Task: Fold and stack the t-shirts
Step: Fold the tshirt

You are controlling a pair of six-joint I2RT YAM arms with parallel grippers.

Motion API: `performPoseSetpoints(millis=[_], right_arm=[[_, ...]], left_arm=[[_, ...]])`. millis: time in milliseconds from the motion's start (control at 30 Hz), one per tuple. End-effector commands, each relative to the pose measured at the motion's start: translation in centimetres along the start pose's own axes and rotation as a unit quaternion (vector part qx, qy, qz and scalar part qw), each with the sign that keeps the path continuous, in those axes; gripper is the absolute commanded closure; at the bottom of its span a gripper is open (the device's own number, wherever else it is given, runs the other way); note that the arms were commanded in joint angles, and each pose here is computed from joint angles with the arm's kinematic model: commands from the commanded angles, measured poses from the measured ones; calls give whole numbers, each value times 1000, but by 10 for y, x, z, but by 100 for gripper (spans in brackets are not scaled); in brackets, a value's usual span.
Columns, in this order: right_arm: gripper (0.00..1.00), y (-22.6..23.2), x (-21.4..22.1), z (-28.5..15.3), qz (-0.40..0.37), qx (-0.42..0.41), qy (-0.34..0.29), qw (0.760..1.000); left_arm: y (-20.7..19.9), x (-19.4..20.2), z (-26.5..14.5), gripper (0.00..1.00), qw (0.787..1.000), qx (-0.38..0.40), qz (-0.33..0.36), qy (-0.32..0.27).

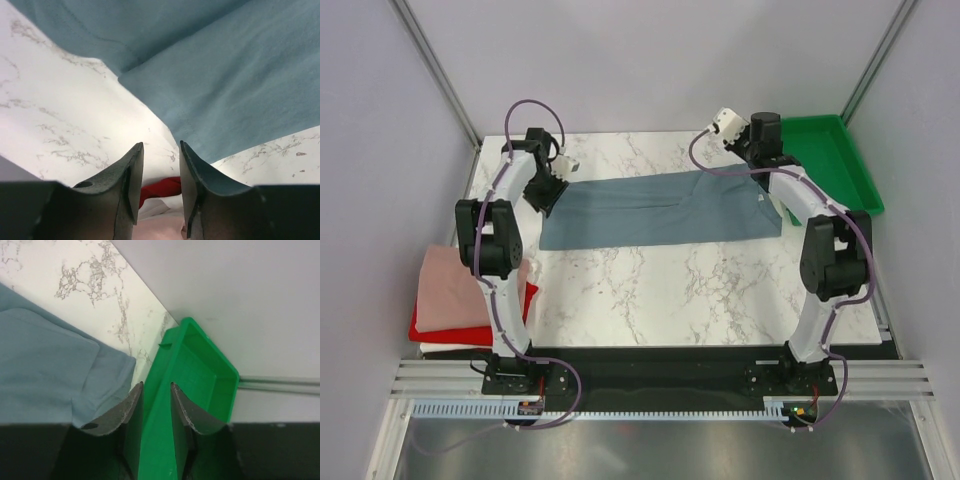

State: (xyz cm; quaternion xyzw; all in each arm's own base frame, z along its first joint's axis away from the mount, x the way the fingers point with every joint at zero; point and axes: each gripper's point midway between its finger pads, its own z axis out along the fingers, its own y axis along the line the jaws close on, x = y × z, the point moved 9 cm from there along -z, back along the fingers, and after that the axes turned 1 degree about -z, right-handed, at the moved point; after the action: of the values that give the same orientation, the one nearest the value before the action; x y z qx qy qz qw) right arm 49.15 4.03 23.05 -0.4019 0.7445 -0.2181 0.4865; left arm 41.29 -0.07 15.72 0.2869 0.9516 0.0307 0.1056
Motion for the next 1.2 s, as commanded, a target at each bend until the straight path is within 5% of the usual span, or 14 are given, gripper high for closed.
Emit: performPoseSetpoints(millis=[0,300,500,733,1167], right_arm=[[64,-29,-7,-42,36,68,-4,997],[66,20,61,-71,123,-127,91,980],[66,45,66,-74,155,-231,93,956],[65,47,22,-57,132,-270,43,953],[63,86,-59,38,85,-275,13,958]], left_arm=[[8,0,-41,57,997,-54,-37,-39],[-15,23,-31,58,998,32,-49,0],[-25,23,-21,64,996,75,-52,2],[-41,5,-9,66,993,113,-39,-8],[-68,1,34,74,987,148,-50,33]])
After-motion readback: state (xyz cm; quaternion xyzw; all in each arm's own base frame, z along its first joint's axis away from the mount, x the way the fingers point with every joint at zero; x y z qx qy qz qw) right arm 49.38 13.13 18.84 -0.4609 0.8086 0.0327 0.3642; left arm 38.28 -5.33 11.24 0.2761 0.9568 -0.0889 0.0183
